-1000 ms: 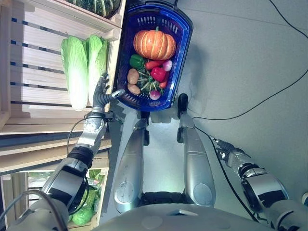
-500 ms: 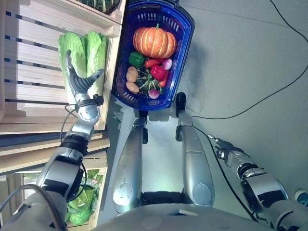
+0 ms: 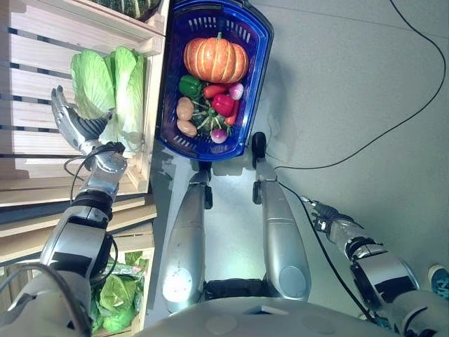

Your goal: Pick up fruits and vegetables into the basket

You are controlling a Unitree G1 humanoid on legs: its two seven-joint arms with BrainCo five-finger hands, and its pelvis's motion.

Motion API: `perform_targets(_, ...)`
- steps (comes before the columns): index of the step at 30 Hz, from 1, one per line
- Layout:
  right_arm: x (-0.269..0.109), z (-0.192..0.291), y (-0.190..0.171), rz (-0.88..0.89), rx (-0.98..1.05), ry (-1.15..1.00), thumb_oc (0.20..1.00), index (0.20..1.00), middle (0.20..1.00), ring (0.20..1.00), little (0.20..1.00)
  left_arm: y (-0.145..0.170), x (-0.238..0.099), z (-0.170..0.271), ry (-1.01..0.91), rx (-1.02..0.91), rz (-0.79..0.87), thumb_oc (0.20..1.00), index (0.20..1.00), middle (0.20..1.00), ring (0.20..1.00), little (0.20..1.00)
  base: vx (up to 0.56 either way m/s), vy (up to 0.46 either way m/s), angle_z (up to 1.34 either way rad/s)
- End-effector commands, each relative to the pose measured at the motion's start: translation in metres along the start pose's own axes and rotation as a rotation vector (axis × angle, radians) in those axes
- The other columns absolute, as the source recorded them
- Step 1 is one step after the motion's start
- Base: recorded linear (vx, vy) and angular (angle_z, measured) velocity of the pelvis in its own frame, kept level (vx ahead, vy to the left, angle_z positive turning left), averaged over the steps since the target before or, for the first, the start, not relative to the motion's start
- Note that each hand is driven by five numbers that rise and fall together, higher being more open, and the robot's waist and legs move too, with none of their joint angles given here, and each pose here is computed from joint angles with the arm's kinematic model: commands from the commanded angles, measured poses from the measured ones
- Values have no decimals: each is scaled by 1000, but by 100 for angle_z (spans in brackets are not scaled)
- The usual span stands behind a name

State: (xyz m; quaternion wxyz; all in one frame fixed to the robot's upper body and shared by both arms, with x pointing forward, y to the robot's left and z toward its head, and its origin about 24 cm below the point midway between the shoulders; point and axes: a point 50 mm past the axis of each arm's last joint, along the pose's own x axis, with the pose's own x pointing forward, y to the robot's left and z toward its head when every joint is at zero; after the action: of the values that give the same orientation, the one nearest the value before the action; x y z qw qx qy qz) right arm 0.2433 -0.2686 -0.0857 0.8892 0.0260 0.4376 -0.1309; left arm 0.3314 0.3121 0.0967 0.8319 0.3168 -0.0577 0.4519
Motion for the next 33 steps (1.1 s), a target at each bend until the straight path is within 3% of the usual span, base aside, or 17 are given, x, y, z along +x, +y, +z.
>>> perform_targets(1, -4, -18, -25, -57, -34, 60, 1000, 1000, 1000, 1000, 1000, 27, 17, -21, 71, 94, 72, 1000, 1000, 1000, 1000, 1000, 0, 0, 0)
perform_targets(15, -4, -3, -30, -61, -60, 48, 1000, 1000, 1000, 1000, 1000, 11, -11, -69, 369, 170, -170, 1000, 1000, 1000, 1000, 1000, 2, 5, 0)
perform_targets(33, -5, 9, -32, -64, -68, 30, 1000, 1000, 1000, 1000, 1000, 8, -11, -73, 481, 111, -230, 1000, 1000, 1000, 1000, 1000, 0, 2, 0)
